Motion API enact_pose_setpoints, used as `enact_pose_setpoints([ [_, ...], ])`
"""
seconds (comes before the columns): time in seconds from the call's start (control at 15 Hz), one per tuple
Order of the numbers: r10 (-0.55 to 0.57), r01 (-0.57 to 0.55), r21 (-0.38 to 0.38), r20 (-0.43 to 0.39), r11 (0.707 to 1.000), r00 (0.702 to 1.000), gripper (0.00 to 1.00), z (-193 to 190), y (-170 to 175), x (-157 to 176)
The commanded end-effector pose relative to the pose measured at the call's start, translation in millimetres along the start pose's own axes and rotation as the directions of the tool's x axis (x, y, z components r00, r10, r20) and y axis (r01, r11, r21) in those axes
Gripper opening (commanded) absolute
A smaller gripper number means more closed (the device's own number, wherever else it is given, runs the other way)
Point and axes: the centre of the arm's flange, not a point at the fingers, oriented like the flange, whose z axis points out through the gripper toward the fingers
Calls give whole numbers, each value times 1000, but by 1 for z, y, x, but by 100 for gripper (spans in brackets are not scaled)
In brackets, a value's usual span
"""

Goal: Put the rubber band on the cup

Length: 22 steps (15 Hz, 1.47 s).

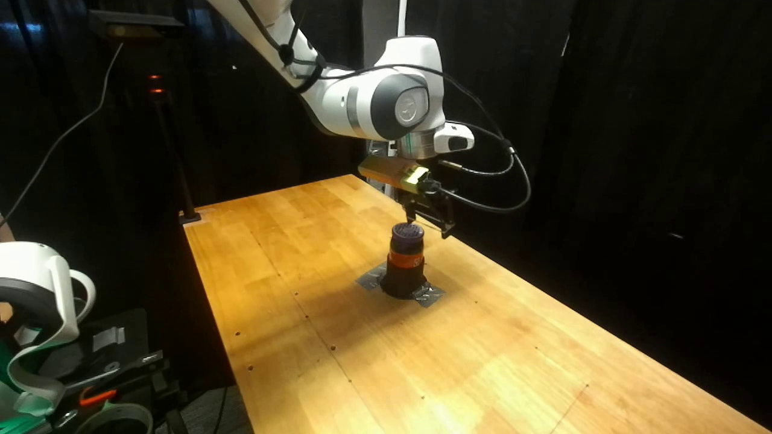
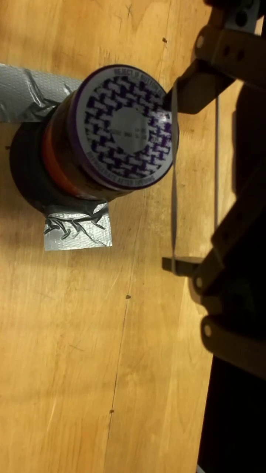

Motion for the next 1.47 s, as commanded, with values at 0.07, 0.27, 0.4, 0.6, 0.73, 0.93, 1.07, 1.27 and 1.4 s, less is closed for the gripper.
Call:
enact_pose_setpoints([
  [0.07, 23, -23, 18, 6, 1000, 1000, 100, 13, -1, 14],
  [0.27, 30, -31, 38, 26, 999, 999, 100, 19, -5, 11],
  [0.4, 43, -45, 55, 36, 997, 998, 100, 22, -6, 11],
  [0.6, 55, -59, 71, 54, 996, 997, 100, 23, -9, 10],
  [0.73, 59, -64, 80, 64, 995, 996, 100, 24, -10, 9],
  [0.93, 67, -75, 87, 91, 993, 994, 100, 23, -11, 8],
  [1.07, 75, -85, 87, 113, 993, 991, 100, 24, -11, 7],
  [1.27, 81, -96, 99, 146, 990, 986, 100, 31, -30, 1],
  [1.4, 72, -89, 113, 147, 990, 986, 100, 36, -41, -2],
])
